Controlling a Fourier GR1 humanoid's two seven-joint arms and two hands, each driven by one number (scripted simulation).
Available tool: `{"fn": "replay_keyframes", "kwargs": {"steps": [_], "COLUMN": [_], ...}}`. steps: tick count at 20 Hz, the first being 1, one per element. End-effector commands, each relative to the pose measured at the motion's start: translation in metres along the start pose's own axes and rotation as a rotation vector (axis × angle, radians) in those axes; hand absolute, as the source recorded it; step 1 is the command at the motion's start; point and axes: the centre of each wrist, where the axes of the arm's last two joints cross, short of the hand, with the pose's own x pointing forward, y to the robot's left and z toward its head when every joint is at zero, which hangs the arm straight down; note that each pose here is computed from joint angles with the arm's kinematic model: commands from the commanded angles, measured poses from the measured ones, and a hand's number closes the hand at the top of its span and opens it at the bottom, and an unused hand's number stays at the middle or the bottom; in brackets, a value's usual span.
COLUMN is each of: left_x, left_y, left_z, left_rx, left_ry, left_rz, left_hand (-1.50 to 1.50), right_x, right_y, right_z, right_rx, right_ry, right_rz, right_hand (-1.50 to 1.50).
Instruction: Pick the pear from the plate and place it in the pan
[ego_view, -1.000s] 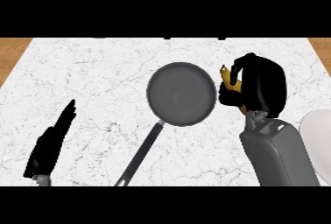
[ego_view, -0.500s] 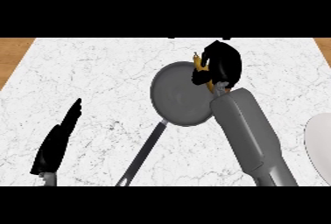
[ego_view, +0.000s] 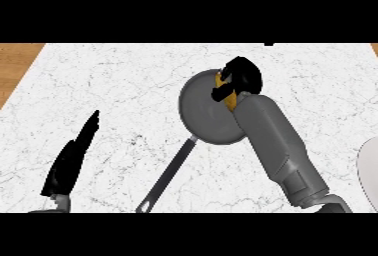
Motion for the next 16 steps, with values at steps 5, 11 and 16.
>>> {"fn": "replay_keyframes", "kwargs": {"steps": [5,11,16], "left_x": [0.012,0.003,-0.006], "left_y": [-0.003,0.002,0.006], "left_z": [-0.006,-0.002,-0.001], "left_rx": [-0.031,-0.011,0.002], "left_ry": [-0.03,0.002,0.022], "left_rz": [-0.002,0.003,0.003], "left_hand": [0.0,0.0,0.0], "right_x": [-0.018,-0.011,0.001], "right_y": [0.005,-0.004,-0.017], "right_z": [-0.012,-0.015,-0.019], "right_rx": [0.042,-0.209,-0.376], "right_ry": [0.081,-0.054,0.01], "right_rz": [-0.386,-0.53,-0.671], "right_hand": [-1.5,-1.5,-1.5]}}
